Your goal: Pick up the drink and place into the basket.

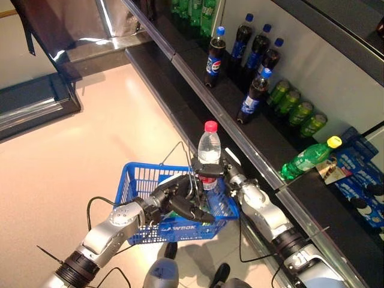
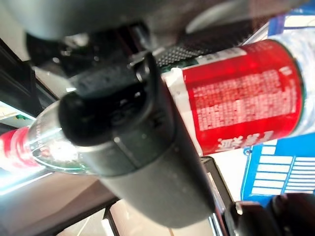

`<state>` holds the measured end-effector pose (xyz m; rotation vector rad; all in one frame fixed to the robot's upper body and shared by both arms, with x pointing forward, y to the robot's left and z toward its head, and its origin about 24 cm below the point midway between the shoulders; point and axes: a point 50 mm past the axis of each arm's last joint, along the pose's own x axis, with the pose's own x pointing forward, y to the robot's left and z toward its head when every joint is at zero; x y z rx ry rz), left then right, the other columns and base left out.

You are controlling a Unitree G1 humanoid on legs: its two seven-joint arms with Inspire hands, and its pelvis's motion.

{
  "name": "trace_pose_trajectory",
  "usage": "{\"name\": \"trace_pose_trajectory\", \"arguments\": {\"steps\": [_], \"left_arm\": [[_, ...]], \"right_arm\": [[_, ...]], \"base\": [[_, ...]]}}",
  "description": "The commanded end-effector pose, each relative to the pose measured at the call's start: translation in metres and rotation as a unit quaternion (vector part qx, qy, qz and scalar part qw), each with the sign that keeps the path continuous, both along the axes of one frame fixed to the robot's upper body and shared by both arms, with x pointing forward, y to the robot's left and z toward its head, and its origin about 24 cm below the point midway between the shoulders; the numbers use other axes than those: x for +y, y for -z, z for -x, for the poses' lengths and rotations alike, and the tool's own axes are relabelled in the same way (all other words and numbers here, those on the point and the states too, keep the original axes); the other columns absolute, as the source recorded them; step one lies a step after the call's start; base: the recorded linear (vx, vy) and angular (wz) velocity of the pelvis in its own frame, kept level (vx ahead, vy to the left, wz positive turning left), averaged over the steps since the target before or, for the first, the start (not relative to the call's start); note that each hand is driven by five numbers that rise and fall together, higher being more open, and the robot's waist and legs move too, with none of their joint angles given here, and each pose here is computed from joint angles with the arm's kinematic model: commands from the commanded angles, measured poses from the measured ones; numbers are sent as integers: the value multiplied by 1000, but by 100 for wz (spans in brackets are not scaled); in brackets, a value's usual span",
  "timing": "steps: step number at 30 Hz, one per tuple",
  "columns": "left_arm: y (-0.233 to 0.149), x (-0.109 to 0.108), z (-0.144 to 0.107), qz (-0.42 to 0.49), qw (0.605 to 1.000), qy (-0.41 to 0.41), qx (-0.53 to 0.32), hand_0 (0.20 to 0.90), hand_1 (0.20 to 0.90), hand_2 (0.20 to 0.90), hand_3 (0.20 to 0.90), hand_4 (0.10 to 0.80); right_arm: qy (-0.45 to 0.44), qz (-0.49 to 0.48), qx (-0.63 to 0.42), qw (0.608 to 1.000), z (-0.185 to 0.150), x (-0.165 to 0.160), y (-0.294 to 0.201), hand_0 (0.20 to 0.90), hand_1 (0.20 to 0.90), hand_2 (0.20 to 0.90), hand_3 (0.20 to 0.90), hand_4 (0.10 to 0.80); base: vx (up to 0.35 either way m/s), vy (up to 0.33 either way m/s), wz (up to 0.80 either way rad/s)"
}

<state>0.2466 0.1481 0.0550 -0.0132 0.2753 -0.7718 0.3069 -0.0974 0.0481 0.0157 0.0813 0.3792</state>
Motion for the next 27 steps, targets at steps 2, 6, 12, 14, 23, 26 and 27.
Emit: {"name": "trace_pose_trajectory", "arguments": {"steps": [2,6,12,14,23,26,27], "left_arm": [[-181,-76,44,353,805,260,-399,300,300,300,200,100],[-180,-72,42,352,806,254,-402,300,300,300,200,100],[-179,-69,40,350,808,250,-402,300,300,300,200,100],[-179,-67,39,349,809,249,-403,300,300,300,200,100],[-179,-62,38,346,811,247,-402,300,300,300,200,100],[-179,-62,38,346,811,246,-403,300,300,300,200,100],[-179,-62,38,346,811,246,-403,300,300,300,200,100]], "right_arm": [[-24,4,8,1000,17,12,19,300,300,300,200,100],[-4,-19,-4,1000,14,1,11,300,300,300,200,100],[22,-36,-18,999,13,-13,6,300,300,300,200,100],[36,-41,-28,998,12,-20,2,300,300,300,200,100],[61,-50,-32,996,10,-35,1,300,300,300,200,100],[69,-53,-33,996,11,-37,1,300,300,300,200,100],[70,-54,-33,996,11,-38,1,300,300,300,200,100]], "base": [[0,0,0],[0,0,0],[0,0,0],[0,0,0],[0,0,0],[0,0,0],[0,0,0]]}}
